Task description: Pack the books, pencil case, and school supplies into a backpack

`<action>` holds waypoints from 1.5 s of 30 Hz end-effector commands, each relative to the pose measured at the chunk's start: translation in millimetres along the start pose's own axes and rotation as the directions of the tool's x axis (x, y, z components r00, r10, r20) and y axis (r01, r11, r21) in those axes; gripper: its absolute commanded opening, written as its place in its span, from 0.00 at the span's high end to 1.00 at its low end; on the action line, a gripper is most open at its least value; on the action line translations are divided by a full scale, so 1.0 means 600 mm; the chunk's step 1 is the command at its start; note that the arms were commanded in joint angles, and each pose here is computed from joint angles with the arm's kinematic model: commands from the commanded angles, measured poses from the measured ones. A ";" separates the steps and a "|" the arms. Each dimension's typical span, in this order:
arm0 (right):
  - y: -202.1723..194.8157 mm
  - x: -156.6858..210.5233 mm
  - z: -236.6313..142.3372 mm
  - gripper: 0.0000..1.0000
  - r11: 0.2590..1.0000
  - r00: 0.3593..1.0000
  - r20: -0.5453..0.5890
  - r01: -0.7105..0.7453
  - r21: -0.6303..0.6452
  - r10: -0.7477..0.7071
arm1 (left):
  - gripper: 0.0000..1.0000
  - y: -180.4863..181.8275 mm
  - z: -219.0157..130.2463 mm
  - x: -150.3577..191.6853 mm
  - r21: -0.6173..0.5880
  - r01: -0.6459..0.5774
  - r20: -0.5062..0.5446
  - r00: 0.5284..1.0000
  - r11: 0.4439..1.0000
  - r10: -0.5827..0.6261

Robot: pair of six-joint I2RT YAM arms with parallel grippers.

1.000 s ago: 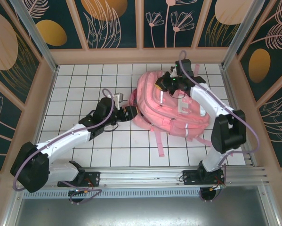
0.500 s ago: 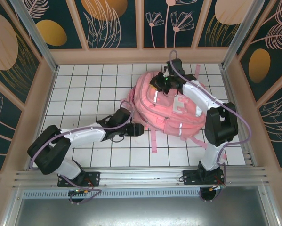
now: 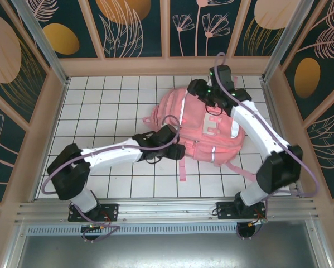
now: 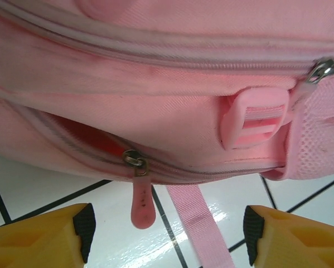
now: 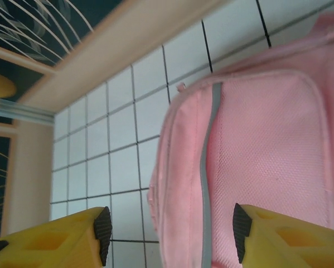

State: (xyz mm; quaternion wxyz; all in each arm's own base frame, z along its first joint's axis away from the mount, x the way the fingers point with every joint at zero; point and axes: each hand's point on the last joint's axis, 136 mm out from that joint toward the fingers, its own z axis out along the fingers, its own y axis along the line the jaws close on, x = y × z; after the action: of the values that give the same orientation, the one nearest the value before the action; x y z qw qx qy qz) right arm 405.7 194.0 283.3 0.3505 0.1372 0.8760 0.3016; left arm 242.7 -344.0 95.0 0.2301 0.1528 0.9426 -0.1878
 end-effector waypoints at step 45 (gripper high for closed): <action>-0.082 0.025 -0.093 0.48 0.998 0.998 0.015 -0.053 -0.029 0.053 | 0.60 0.041 0.066 0.045 -0.379 -0.289 -0.200 0.953 0.879 0.227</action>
State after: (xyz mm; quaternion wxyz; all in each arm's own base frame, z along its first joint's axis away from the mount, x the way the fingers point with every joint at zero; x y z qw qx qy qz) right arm 356.3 138.8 268.8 0.3400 0.1630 0.8727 0.3103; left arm 250.4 -339.8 56.0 0.2248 0.2369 0.9443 0.0411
